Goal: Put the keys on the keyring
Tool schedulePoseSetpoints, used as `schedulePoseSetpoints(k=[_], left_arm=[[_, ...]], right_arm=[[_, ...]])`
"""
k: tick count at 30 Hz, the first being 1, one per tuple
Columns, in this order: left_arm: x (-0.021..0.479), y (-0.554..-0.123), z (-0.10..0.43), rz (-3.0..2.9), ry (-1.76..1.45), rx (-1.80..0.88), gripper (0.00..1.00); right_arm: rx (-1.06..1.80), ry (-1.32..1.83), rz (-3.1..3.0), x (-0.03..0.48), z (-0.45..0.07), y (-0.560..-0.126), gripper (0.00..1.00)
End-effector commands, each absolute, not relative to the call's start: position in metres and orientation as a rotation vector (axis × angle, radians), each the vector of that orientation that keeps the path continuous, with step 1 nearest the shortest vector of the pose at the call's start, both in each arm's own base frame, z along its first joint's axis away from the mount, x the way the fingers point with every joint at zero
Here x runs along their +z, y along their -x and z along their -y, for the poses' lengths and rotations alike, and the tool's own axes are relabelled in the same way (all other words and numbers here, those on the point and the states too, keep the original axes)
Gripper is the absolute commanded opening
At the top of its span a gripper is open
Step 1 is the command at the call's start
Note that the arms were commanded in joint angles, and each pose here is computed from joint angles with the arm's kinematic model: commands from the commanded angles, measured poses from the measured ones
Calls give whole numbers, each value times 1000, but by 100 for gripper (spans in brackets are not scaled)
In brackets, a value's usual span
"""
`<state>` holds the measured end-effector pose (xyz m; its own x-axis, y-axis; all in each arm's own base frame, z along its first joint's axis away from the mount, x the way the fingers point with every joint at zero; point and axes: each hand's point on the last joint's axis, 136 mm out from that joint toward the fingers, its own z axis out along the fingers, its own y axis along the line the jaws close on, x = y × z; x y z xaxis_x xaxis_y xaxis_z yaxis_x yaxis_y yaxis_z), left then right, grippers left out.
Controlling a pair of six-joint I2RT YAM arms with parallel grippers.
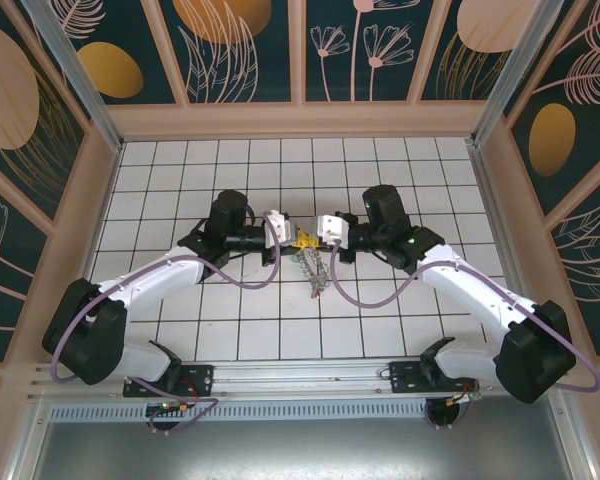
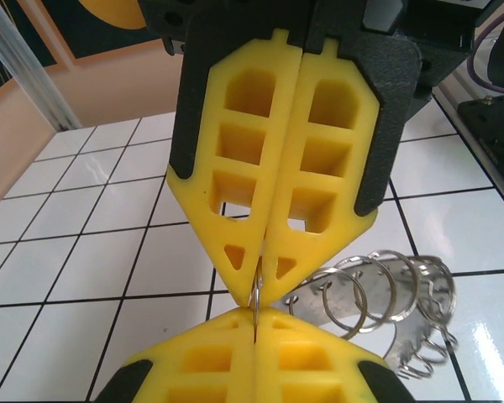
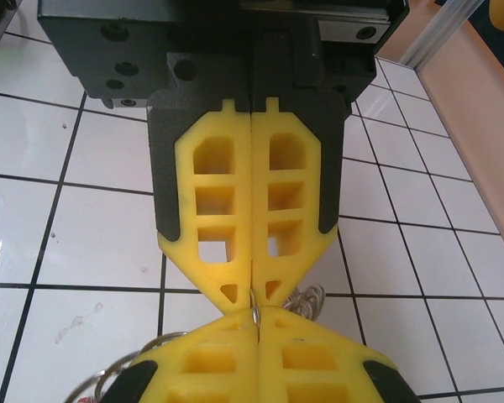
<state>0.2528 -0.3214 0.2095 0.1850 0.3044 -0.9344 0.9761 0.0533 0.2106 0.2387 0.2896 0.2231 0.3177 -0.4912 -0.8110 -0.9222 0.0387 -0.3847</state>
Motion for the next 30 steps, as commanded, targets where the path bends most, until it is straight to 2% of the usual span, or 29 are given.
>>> schedulePoseSetpoints(k=[1,2,3,6,9,17,23,30], left_arm=[[227,-247,324,-1212,-1439,-826,0],[229,-248,322,-1203,-1429,-803,0],[230,-248,320,-1191,-1427,-781,0],[230,-245,317,-1164,-1438,-753,0],[234,-240,317,-1134,-1452,-757,0],[242,-236,315,-1076,-1430,-746,0],[245,-236,316,-1060,-1432,-741,0],[241,-239,318,-1091,-1454,-746,0]], right_arm=[[559,1571,-1242,241,-292,-230,0],[551,1566,-1253,240,-289,-231,0],[542,1561,-1268,239,-286,-231,8],[544,1566,-1300,236,-278,-229,20],[559,1581,-1343,231,-271,-227,27],[573,1572,-1352,230,-266,-225,29],[635,1541,-1302,239,-277,-223,34],[650,1563,-1287,237,-286,-222,33]])
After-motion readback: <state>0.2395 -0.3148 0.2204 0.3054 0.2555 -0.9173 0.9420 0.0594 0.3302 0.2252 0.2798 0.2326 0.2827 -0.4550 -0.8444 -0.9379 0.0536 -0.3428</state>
